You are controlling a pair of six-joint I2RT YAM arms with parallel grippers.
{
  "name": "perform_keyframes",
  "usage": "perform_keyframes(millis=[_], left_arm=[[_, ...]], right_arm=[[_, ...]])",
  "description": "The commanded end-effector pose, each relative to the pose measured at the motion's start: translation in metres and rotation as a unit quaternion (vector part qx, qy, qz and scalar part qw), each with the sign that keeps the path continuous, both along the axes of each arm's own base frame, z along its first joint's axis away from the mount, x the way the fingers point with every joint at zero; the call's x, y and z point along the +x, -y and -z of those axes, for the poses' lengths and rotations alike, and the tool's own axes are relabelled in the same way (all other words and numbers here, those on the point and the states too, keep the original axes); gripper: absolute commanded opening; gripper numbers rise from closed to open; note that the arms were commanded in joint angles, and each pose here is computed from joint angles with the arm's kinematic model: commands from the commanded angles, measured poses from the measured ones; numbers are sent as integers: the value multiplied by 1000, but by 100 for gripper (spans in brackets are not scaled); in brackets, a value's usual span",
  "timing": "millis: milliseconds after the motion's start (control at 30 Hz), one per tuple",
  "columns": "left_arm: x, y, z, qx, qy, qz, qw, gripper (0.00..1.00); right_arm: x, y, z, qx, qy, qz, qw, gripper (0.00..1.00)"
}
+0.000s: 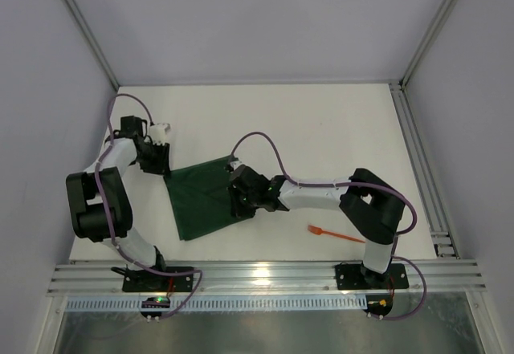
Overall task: Fold the napkin into a case and place the utensils inside
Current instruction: Smooth out the upper triangle-folded napkin at the center of the board.
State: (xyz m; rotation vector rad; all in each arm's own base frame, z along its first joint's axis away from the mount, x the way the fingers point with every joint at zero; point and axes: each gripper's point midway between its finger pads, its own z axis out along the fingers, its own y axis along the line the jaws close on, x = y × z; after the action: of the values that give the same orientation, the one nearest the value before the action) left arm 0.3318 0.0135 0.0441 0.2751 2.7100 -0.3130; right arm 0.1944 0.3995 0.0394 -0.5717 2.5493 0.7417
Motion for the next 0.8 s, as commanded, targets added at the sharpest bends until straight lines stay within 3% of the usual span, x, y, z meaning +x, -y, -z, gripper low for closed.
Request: perform_keyframes(millis=[0,300,600,767], left_arm=[[6,7,-42,-7,53,24,998,33],[-28,22,-61,-25,41,70,996,38],[-106,57,-15,10,-59,201,978,37],[-115,53,2,47,-71,216,973,36]], right_arm=[[4,-10,-9,25,7,13,1000,7],[2,-14,6,19,-15,15,1000,6],[1,-19,6,26,-23,20,999,6],[4,-21,-11,42,-13,23,999,6]])
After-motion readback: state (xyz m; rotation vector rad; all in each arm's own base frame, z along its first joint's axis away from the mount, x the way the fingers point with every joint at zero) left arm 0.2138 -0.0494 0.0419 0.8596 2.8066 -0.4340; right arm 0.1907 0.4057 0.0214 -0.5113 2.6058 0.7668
